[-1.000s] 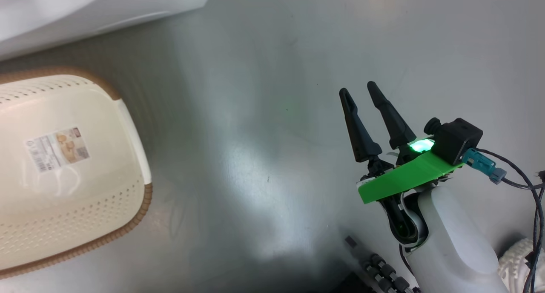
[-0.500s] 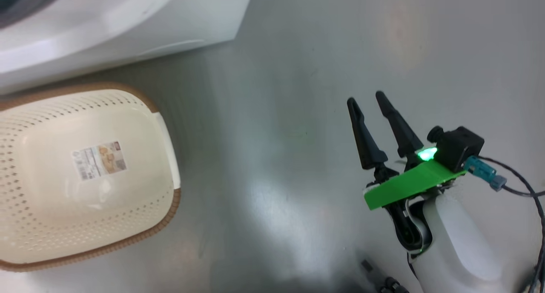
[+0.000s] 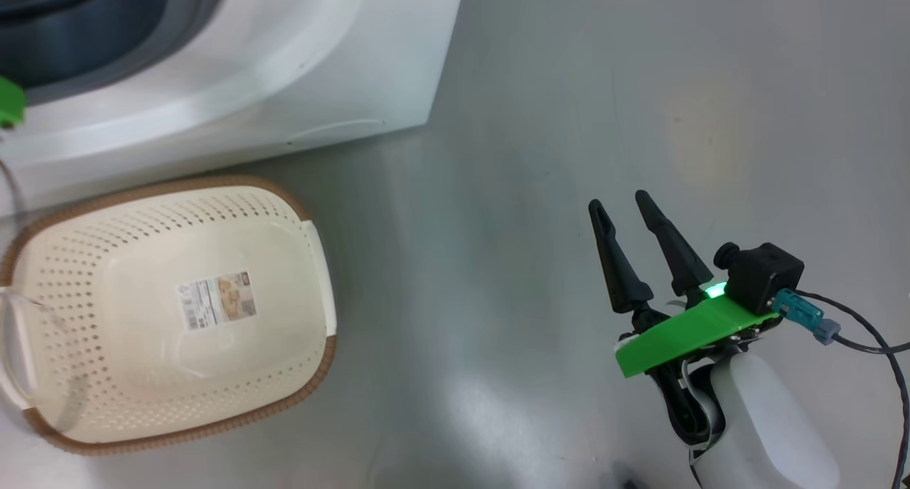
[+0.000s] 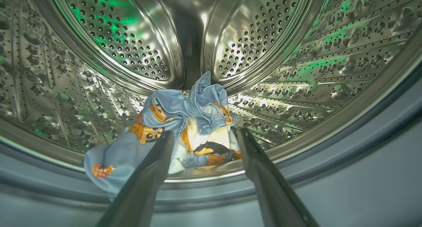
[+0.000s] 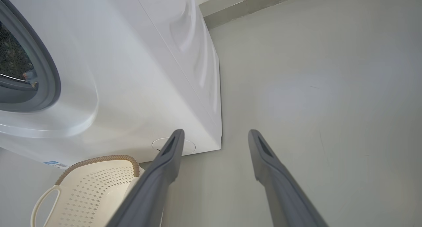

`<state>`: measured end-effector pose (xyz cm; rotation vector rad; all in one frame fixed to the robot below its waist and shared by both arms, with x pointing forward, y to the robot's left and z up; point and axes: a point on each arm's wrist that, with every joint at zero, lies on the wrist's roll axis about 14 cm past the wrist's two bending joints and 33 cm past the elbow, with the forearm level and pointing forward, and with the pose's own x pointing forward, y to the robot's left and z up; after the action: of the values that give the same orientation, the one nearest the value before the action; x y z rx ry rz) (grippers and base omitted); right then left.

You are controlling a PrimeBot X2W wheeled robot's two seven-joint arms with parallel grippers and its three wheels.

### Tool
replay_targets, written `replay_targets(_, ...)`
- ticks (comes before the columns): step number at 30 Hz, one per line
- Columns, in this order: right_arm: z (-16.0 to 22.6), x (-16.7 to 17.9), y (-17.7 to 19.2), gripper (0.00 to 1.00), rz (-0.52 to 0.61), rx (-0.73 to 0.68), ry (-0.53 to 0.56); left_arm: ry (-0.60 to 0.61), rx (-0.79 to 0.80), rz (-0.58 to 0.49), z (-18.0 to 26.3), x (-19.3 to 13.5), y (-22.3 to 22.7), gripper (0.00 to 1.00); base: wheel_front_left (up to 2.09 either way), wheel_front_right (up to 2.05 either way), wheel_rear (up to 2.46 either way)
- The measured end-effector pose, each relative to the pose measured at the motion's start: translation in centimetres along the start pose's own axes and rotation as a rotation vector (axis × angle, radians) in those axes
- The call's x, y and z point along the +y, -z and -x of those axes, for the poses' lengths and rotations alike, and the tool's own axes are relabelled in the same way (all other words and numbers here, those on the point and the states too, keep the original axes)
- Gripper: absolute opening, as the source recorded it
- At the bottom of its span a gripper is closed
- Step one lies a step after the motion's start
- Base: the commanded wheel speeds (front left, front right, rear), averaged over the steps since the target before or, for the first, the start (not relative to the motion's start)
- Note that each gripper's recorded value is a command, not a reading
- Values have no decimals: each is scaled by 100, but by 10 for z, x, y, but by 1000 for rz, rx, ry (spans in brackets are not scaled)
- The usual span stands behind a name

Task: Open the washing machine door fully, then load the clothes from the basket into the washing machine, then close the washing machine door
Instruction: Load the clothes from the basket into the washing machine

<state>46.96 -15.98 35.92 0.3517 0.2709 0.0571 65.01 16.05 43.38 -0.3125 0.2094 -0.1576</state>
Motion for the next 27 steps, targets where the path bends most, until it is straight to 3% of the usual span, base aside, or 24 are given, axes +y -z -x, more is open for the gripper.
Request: replay_targets(27, 50, 26, -48, 100, 47, -108, -40, -32, -163, 66, 142, -25, -15, 100, 0, 0, 0)
